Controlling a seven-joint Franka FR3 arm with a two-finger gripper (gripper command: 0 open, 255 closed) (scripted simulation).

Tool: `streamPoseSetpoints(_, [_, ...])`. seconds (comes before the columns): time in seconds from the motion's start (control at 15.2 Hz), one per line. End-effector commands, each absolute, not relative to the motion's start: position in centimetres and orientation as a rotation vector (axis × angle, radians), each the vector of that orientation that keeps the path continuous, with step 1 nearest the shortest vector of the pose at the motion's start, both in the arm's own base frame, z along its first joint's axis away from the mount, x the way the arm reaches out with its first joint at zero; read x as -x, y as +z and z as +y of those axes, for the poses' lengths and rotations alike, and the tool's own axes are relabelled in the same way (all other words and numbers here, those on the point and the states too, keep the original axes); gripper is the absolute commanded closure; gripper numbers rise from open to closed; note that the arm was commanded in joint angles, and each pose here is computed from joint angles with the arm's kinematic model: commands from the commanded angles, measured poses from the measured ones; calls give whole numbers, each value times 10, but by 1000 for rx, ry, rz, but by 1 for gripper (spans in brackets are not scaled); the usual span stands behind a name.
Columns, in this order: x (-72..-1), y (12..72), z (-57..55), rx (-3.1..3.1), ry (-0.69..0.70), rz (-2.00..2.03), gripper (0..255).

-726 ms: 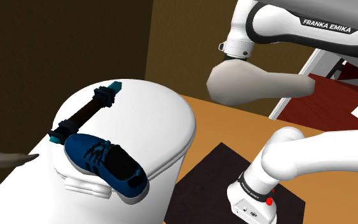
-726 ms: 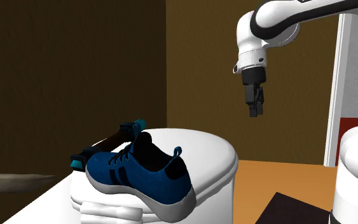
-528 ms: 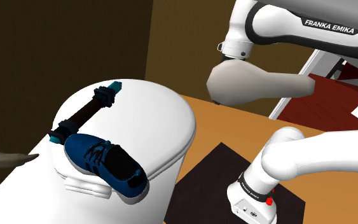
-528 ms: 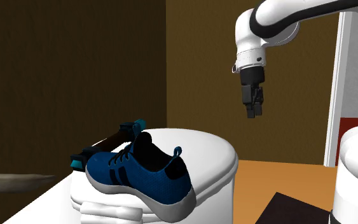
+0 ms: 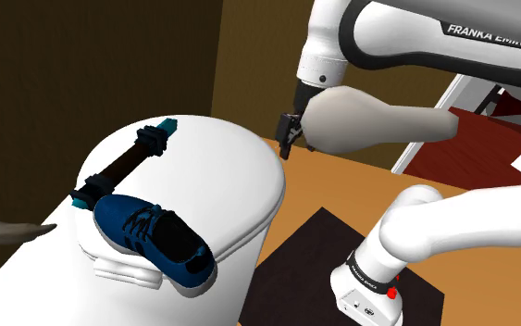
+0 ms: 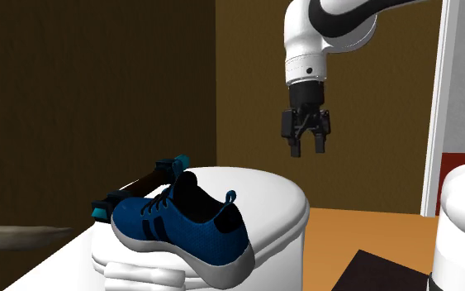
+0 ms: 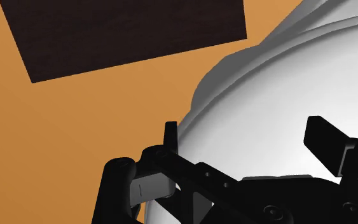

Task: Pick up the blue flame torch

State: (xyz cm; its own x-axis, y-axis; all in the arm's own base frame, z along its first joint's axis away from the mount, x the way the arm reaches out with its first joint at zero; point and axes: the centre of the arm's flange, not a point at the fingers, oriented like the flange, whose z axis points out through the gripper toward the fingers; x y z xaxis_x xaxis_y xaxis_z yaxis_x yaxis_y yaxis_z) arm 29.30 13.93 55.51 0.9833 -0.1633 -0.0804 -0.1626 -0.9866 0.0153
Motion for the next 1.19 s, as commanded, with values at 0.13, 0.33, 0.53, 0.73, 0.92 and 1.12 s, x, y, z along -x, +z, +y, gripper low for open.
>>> streamPoseSetpoints(0.13, [-304,554,188,-3087,-90,-478,0])
streamPoseSetpoints(0.33, [-319,553,225,-3053,-62,-634,0])
streamPoseSetpoints(0.53, [-337,552,260,-3010,-34,-787,0])
streamPoseSetpoints(0.73, [-358,551,294,-2960,-6,-938,0])
streamPoseSetpoints(0.92, [-383,549,324,-2902,21,-1086,0])
streamPoseSetpoints(1.12, [-411,548,353,-2836,49,-1230,0])
